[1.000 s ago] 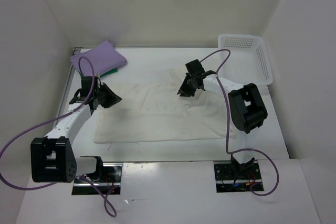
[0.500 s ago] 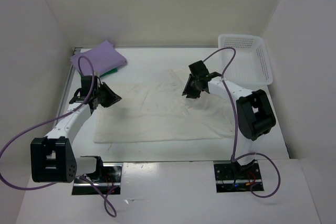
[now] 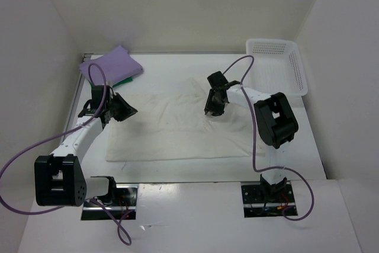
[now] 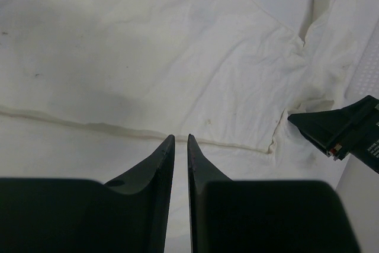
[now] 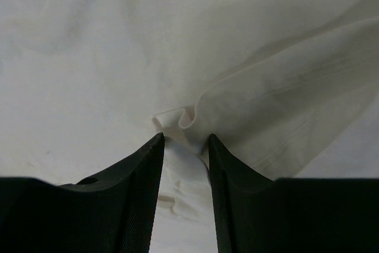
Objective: Fold and stack the t-shirts
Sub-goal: Fold the flattened tshirt in 1/3 of the way, then grap the side of the flattened tshirt furthest away from the robot with both arms
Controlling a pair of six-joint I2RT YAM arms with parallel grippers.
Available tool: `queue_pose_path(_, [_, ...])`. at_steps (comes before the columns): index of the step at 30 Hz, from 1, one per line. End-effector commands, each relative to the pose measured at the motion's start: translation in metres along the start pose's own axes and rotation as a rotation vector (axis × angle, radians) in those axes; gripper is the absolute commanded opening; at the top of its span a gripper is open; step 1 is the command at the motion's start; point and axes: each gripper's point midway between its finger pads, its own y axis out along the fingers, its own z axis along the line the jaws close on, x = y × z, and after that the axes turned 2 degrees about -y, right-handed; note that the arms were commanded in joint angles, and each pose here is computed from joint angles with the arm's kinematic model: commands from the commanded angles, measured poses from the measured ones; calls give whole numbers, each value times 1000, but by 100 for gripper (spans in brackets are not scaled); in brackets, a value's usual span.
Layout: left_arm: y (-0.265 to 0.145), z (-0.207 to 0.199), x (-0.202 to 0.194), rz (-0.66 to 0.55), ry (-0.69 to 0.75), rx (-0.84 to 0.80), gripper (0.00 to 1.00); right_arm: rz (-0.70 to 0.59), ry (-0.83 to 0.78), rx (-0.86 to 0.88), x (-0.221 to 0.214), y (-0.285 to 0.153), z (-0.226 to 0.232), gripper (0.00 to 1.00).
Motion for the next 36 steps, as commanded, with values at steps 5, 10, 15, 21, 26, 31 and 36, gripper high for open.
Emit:
queue_pose_path(5, [-3, -9, 8, -35, 12, -43, 21, -18, -87, 78, 7, -14, 35, 42])
queue_pose_path(10, [-3, -9, 8, -35, 3, -43, 21, 1, -98, 88, 7, -11, 39, 42])
queue_pose_path(15, [-3, -9, 8, -35, 3, -43, 21, 5, -98, 85, 9, -3, 41, 42])
queue_pose_path(21, [-8, -22, 25, -71, 23, -58, 21, -51, -131, 170, 36, -15, 72, 44])
queue_pose_path(26, [2, -22, 52, -124, 63, 13, 21, -150, -166, 166, 68, -34, 84, 46])
queue_pose_path(31, [32, -10, 80, -142, 48, 95, 21, -236, -141, 192, 106, -49, 80, 3])
queue_pose_path(36, [68, 24, 101, -140, 30, 217, 10, -303, -122, 139, 146, -45, 63, 0])
